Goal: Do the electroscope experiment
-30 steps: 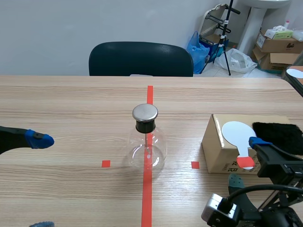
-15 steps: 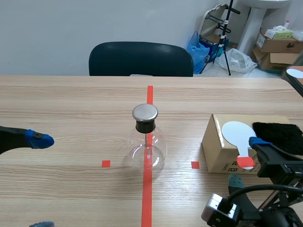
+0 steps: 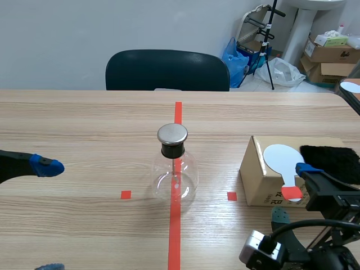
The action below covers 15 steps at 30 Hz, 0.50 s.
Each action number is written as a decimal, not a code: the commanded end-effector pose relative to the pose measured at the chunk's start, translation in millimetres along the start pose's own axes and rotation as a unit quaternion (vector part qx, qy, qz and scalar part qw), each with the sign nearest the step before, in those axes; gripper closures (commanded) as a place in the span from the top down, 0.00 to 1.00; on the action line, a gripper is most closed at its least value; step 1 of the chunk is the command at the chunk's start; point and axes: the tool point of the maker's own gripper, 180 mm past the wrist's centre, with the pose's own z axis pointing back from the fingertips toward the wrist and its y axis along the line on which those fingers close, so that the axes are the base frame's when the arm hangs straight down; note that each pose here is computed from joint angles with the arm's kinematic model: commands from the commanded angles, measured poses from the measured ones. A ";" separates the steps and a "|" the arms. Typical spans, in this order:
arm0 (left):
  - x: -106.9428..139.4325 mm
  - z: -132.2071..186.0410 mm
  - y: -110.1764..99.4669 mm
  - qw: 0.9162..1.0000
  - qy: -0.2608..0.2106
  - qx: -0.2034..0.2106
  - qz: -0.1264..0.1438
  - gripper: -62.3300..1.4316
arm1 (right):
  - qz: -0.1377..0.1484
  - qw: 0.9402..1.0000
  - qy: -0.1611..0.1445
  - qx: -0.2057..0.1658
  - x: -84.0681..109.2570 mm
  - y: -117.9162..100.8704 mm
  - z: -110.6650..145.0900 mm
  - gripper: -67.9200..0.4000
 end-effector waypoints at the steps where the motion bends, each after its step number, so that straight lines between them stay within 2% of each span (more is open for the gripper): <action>1: 4.1 -0.8 0.8 1.000 -0.012 0.004 0.003 1.00 | 0.017 0.999 0.000 -0.033 -2.2 -14.6 -1.3 1.00; 15: 3.8 -0.8 0.8 1.000 -0.011 0.004 0.003 1.00 | 0.018 0.999 0.001 -0.030 -3.6 -13.6 -1.2 1.00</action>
